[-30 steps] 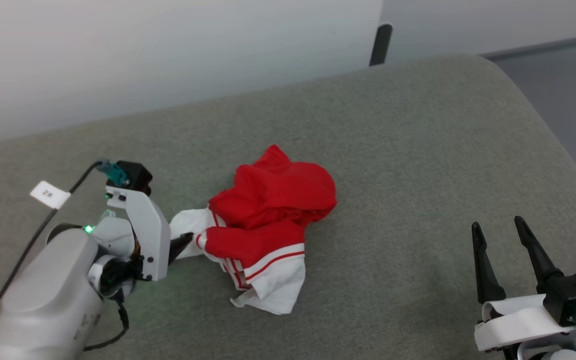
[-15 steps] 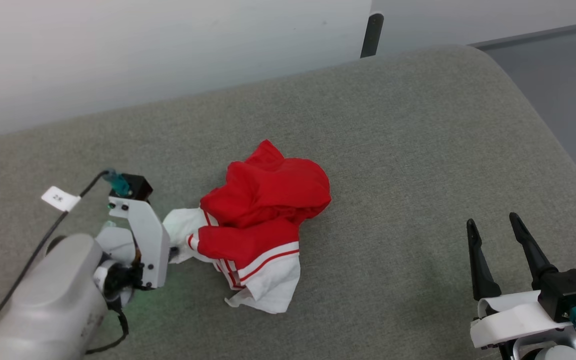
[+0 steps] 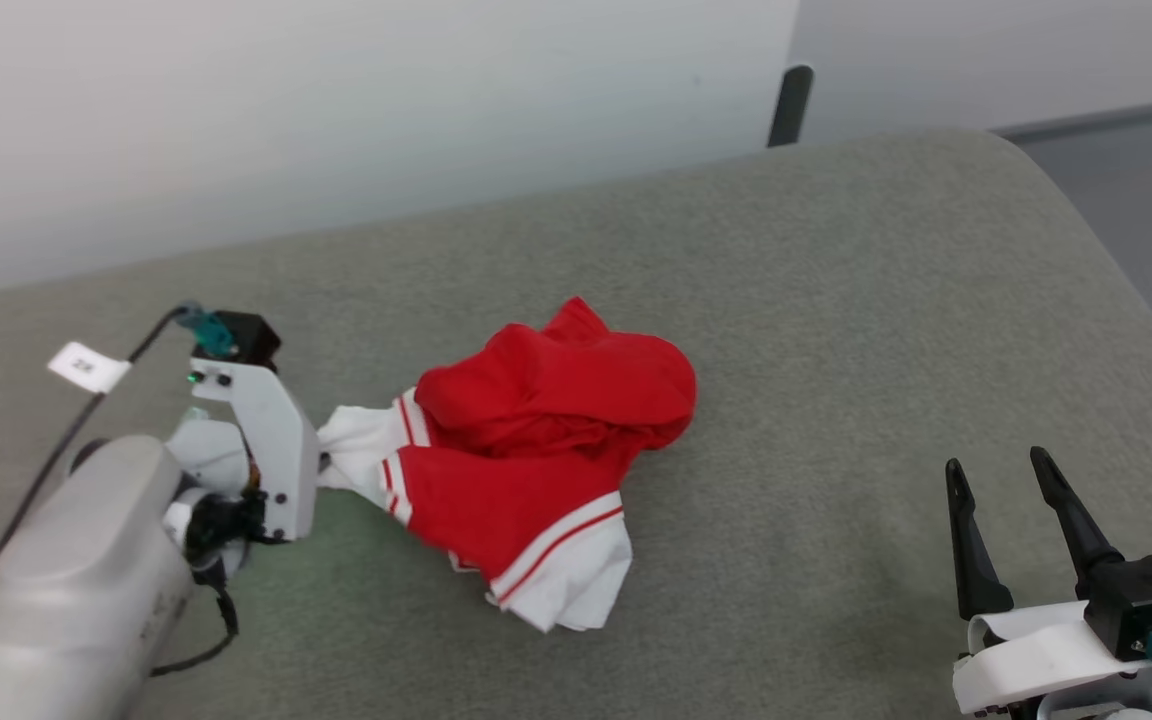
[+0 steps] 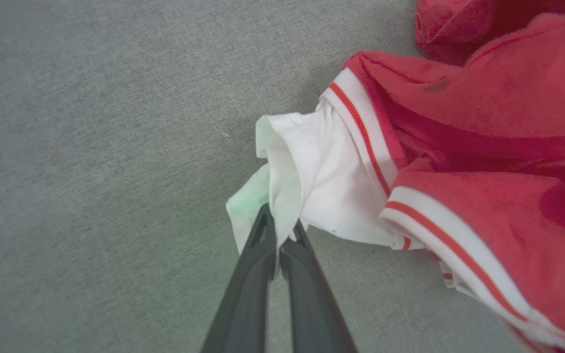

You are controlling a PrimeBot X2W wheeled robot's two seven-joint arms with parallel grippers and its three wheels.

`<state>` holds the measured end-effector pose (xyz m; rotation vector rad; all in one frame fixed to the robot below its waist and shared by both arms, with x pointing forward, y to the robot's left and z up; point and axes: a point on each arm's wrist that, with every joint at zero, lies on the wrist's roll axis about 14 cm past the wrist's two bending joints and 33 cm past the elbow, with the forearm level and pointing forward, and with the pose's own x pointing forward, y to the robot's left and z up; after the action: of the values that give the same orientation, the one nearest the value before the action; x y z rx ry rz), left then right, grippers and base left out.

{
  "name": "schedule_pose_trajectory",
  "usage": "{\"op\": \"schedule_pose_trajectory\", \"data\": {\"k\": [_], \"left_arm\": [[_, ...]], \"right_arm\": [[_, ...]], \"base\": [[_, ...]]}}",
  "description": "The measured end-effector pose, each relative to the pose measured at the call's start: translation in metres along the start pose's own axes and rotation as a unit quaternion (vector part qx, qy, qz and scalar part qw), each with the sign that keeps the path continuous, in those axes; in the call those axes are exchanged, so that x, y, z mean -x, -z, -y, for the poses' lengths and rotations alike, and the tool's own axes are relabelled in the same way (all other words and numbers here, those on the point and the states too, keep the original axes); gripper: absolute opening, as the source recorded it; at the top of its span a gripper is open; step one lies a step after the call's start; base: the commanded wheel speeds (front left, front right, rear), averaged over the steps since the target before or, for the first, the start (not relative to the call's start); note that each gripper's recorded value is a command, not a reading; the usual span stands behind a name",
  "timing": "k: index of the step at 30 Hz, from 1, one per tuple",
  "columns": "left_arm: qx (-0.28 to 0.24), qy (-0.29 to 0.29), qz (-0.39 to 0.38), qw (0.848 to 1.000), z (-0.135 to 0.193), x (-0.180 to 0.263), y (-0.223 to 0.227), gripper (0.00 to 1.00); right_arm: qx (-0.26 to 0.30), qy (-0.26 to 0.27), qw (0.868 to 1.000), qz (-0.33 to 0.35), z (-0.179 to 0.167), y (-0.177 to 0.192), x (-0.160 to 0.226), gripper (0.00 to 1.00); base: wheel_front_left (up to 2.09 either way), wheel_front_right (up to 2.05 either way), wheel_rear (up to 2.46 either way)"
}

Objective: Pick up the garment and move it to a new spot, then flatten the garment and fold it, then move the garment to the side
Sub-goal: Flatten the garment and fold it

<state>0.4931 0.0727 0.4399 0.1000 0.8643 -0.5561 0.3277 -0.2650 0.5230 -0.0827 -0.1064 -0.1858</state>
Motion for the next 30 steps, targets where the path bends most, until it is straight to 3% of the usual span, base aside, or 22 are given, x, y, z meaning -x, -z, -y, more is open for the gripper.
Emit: {"op": "schedule_pose_trajectory", "data": {"k": [15,21,30], "left_arm": [[0.069,-0.108,0.066,0.990,-0.082,0.083,0.007,0.00],[0.121,-0.161,0.057,0.978,-0.119,0.119,0.049,0.00],[0.178,-0.211,0.044,0.960,-0.145,0.152,0.110,0.00]], "right_arm": [[-0.011,-0.054,0.998,0.010,-0.032,-0.003,-0.005,1.00],[-0.015,-0.082,0.996,0.020,-0.050,-0.008,-0.012,1.00],[-0.021,-0.115,0.993,0.024,-0.072,-0.011,-0.015,1.00]], "base": [[0.00,0.00,0.00],[0.00,0.00,0.00],[0.00,0.00,0.00]]}}
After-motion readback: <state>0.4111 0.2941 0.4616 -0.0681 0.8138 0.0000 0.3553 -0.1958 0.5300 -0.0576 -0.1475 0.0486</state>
